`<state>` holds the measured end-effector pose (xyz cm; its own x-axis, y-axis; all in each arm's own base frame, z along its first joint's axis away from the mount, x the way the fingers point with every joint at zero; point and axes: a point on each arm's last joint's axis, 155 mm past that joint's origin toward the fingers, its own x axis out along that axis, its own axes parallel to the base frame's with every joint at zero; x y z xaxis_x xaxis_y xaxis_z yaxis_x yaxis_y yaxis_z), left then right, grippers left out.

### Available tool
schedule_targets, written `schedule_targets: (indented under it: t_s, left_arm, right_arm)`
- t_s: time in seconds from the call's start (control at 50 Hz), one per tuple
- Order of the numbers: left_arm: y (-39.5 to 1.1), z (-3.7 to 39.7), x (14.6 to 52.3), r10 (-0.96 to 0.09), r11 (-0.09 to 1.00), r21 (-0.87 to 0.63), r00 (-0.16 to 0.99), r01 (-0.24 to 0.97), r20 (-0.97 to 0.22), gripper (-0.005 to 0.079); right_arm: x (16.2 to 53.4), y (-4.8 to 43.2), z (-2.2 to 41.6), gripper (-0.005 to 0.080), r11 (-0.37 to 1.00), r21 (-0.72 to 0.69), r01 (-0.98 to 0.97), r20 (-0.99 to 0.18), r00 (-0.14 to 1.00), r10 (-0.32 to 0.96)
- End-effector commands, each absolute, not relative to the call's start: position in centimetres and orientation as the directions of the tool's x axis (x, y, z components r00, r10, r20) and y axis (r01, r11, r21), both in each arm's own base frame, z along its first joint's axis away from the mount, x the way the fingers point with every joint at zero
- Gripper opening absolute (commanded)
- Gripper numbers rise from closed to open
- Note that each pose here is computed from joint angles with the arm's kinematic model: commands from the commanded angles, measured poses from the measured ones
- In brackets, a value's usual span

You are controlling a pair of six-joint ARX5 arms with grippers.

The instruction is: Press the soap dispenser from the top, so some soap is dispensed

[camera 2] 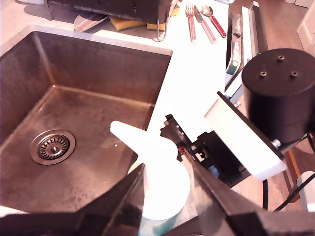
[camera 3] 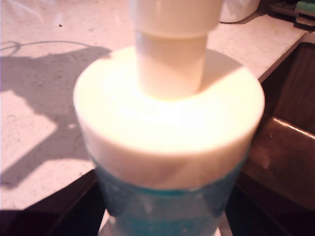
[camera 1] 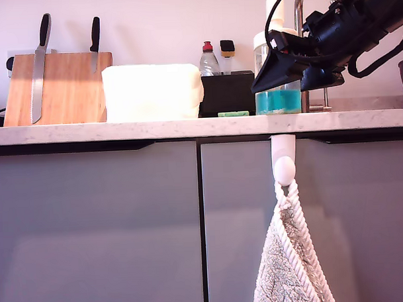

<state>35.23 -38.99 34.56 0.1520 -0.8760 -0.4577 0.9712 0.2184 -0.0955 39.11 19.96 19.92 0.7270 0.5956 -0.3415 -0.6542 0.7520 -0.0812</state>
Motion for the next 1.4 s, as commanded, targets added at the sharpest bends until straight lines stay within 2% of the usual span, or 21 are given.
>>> schedule_targets:
  t_s: [0.0,0.14,0.62,0.74,1.38]
  left_arm:
    - [-39.22,33.86,35.28,-0.872,0.214,-0.103,0.142,0.971,-0.468,0.0259]
    - [-39.12,33.63,35.13,-0.869,0.214,-0.113,0.137,0.97,-0.476,0.0259]
    - [-38.9,33.16,34.82,-0.861,0.216,-0.132,0.125,0.967,-0.493,0.0258]
    - [-38.88,33.12,34.8,-0.86,0.217,-0.134,0.124,0.967,-0.495,0.0258]
    - [-38.87,33.11,34.8,-0.86,0.219,-0.136,0.125,0.966,-0.496,0.0258]
  right_arm:
    - [38.67,20.59,20.14,0.0482,0.743,-0.08,-0.665,-0.342,0.718,0.606]
    - [38.76,20.59,20.08,0.0507,0.753,-0.089,-0.652,-0.345,0.729,0.591]
    - [39.08,20.19,20.03,0.0499,0.767,-0.11,-0.632,-0.348,0.747,0.566]
    - [39.19,20.0,19.98,0.0528,0.774,-0.113,-0.623,-0.351,0.754,0.556]
    - [38.99,20.22,19.65,0.0527,0.772,-0.122,-0.624,-0.364,0.752,0.55]
